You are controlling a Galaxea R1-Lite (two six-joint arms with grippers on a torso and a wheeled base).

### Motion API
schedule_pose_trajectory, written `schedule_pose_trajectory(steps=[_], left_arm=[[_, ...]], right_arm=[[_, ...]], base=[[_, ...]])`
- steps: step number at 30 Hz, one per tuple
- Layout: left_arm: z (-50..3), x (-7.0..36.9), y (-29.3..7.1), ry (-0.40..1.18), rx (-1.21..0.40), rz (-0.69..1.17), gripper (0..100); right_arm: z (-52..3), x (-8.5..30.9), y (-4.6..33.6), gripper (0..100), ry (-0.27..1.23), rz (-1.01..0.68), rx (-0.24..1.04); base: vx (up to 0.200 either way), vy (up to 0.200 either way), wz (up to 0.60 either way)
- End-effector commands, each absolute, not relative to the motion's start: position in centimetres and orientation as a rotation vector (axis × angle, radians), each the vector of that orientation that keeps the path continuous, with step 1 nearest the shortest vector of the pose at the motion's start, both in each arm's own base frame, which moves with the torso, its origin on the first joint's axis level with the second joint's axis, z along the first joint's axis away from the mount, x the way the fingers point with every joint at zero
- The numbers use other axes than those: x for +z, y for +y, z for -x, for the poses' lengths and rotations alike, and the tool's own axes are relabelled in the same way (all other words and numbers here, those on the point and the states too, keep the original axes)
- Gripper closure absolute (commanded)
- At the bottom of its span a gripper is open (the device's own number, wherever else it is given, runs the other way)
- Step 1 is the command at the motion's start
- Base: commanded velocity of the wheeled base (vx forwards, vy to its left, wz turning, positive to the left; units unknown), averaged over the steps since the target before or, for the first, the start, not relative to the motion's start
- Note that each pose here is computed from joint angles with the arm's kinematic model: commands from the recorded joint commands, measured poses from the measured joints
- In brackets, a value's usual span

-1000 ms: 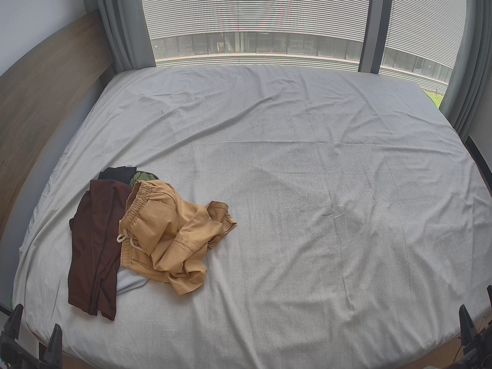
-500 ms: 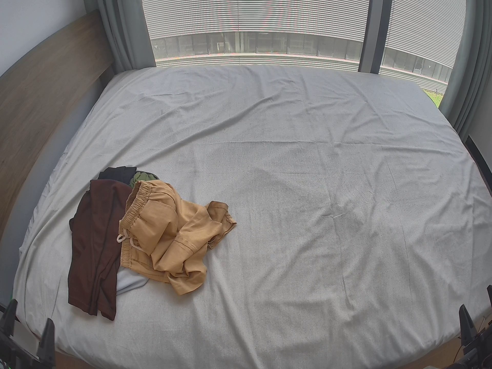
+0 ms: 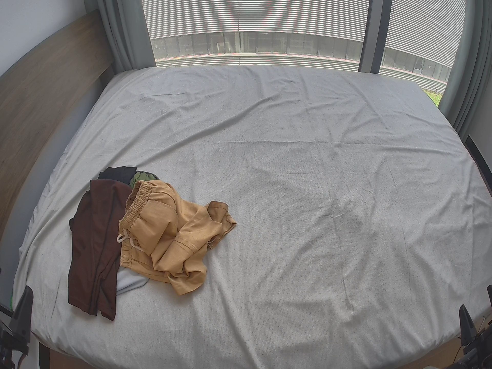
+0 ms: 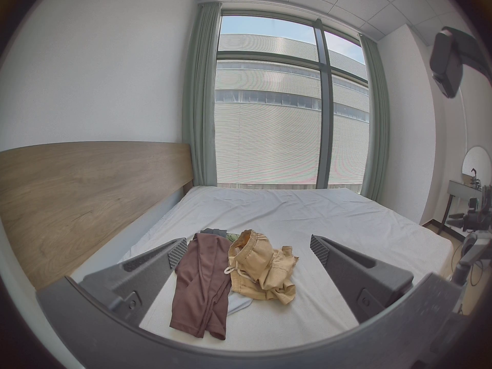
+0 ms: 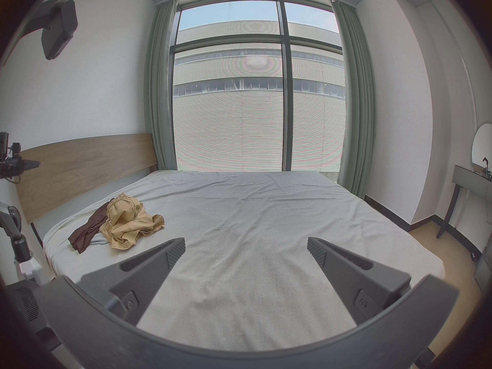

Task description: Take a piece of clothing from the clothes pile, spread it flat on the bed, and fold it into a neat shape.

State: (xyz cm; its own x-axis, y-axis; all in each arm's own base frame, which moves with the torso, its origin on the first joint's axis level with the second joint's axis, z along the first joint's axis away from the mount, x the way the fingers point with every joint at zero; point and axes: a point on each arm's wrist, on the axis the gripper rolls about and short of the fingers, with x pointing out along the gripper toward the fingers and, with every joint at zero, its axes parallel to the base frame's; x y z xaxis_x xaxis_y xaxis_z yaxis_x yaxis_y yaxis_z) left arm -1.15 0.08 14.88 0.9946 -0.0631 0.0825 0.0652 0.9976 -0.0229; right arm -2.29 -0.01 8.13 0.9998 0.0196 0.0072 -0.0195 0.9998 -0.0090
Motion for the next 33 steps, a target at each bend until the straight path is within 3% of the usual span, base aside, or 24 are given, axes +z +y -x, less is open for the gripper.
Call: schedule_pose_trajectory(steps=[1, 10, 33], left_arm=[[-1.7, 18.3, -0.2, -0.018, -0.108, 0.036, 0], [-6.7, 22.3, -0.8, 0.008, -0.121, 0.035, 0], [-14.6, 25.7, -2.8, 0.016, -0.193, 0.053, 0]], right_arm=[[2.3, 7.6, 0.0, 0, -0.006, 0.009, 0.020], [2.3, 7.6, 0.0, 0, -0.006, 0.008, 0.020], [2.3, 7.6, 0.0, 0, -0.006, 0.008, 0.021]], base=[[0.000, 0.000, 0.00], [0.000, 0.000, 0.00], [0.000, 0.000, 0.00]])
